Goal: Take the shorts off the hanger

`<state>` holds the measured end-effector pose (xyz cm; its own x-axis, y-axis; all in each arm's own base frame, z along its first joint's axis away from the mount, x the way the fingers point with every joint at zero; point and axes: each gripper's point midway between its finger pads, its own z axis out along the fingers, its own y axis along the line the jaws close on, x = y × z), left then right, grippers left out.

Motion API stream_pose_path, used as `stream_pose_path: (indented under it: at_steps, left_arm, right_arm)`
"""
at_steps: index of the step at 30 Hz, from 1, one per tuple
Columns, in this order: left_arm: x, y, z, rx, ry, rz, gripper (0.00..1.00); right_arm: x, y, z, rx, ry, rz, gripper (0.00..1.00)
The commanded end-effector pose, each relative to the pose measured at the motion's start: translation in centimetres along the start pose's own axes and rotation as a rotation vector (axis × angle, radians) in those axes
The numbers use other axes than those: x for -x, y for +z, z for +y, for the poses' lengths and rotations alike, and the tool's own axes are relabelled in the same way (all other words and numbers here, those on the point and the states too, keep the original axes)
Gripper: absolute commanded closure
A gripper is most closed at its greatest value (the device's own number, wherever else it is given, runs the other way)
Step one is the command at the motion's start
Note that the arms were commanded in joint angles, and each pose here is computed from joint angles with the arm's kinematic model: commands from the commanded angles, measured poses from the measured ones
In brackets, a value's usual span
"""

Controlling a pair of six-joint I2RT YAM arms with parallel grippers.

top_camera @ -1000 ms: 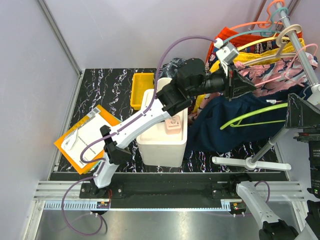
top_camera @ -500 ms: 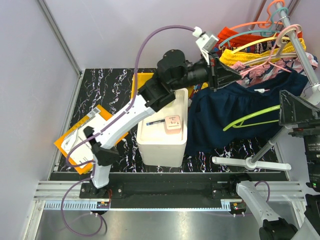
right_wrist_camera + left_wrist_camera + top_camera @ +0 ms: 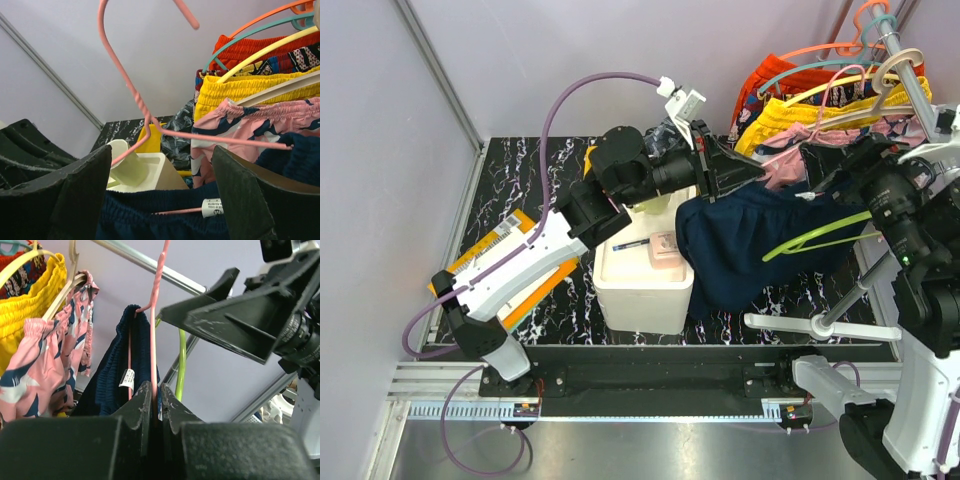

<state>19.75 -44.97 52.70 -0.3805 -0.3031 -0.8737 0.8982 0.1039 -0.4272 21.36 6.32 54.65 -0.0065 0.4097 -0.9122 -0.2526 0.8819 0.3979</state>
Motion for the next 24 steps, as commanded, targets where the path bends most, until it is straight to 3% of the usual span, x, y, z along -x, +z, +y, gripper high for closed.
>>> stream_pose_path:
  at_steps: [1, 5, 18, 21, 24]
  left_arm:
    - [5.4, -1.9, -3.7, -0.091, 0.028, -0.202, 1.0]
    - [5.0, -2.3, -3.5, -0.086, 0.023, -0.21, 1.0]
    - [4.7, -2.9, -4.4, -0.097, 0.051, -0.203, 1.0]
    - [4.4, -2.7, -4.7, -0.102, 0.061, -0.195, 1.0]
    - [4.0, -2.5, -5.0, -0.112, 0.062, -0.181, 1.0]
  right_arm:
    - [1.1, 0.3, 0.0, 0.008, -0.093, -0.027, 0.11]
    - [0.6, 1.8, -0.3, 0.009, -0.119, 0.002, 0.11]
    - [-3.0, 4.8, 0.0, 0.091, -0.107, 0.13, 0.26]
    - [-3.7, 5.2, -0.2, 0.094, -0.108, 0.142, 0.33]
    - [-3.7, 5.4, -0.4, 0.091, -0.119, 0.131, 0.51]
